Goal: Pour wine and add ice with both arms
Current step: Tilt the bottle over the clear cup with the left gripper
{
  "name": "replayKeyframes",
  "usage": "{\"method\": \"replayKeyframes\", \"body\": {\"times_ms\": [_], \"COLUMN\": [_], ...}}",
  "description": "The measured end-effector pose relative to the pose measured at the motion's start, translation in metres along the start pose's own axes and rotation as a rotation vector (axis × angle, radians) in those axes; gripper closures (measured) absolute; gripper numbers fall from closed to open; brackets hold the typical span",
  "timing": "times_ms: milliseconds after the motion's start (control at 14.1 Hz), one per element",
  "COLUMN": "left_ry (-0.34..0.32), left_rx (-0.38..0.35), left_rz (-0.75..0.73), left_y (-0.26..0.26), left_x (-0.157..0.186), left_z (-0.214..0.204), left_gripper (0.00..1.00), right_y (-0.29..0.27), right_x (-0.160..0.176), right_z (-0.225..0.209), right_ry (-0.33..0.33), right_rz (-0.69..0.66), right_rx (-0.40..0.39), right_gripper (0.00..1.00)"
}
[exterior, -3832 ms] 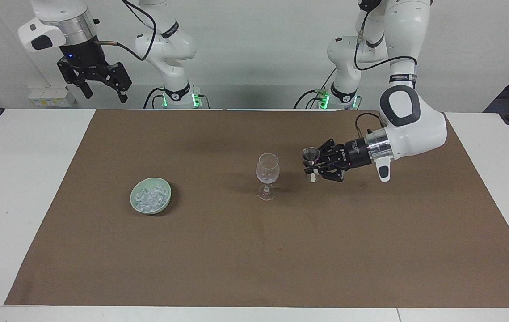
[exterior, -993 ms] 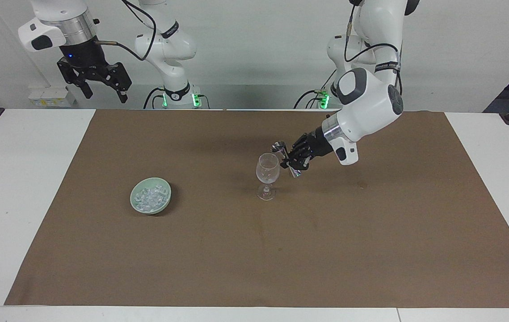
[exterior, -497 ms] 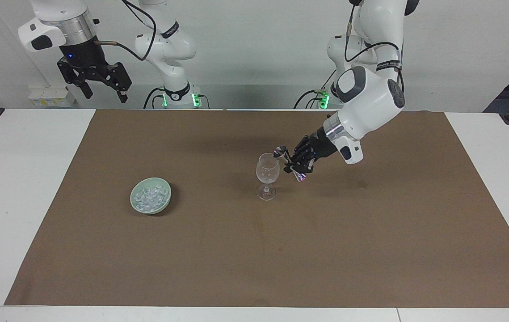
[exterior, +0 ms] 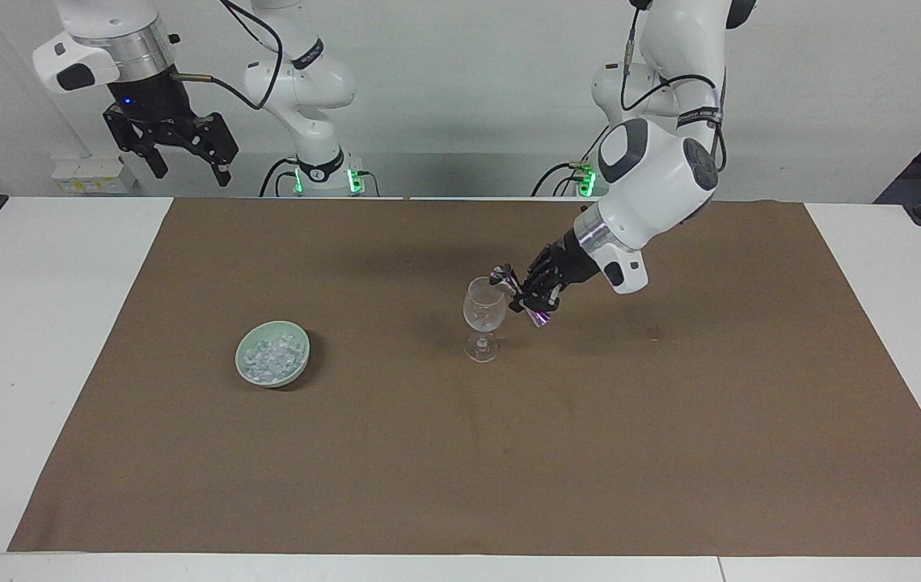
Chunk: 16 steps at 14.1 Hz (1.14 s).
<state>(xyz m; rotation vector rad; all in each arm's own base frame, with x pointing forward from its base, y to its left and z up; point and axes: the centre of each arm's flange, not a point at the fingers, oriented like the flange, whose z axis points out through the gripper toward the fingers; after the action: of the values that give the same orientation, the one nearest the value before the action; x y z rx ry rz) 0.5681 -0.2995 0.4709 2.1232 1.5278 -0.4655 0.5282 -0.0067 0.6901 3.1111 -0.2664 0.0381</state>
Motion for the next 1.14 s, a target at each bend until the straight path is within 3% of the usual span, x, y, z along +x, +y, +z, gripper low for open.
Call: {"method": "replayKeyframes", "body": {"times_ms": [781,1135], "left_ry": [0.091,0.103], "left_rx": [0.032,0.038], "left_rz": [0.084,0.098], "left_y": [-0.006,-0.007], "left_x": [-0.010,-0.012], "left_z": [0.011,0.013], "left_gripper": [0.78,0.78], "right_y": [0.000,0.000], "right_x": [0.000,0.000], "right_z": [0.000,0.000], "right_ry": [0.000,0.000], "right_rz": [0.000,0.000], "right_rx": [0.000,0.000], "right_gripper": [0.00,0.00]}}
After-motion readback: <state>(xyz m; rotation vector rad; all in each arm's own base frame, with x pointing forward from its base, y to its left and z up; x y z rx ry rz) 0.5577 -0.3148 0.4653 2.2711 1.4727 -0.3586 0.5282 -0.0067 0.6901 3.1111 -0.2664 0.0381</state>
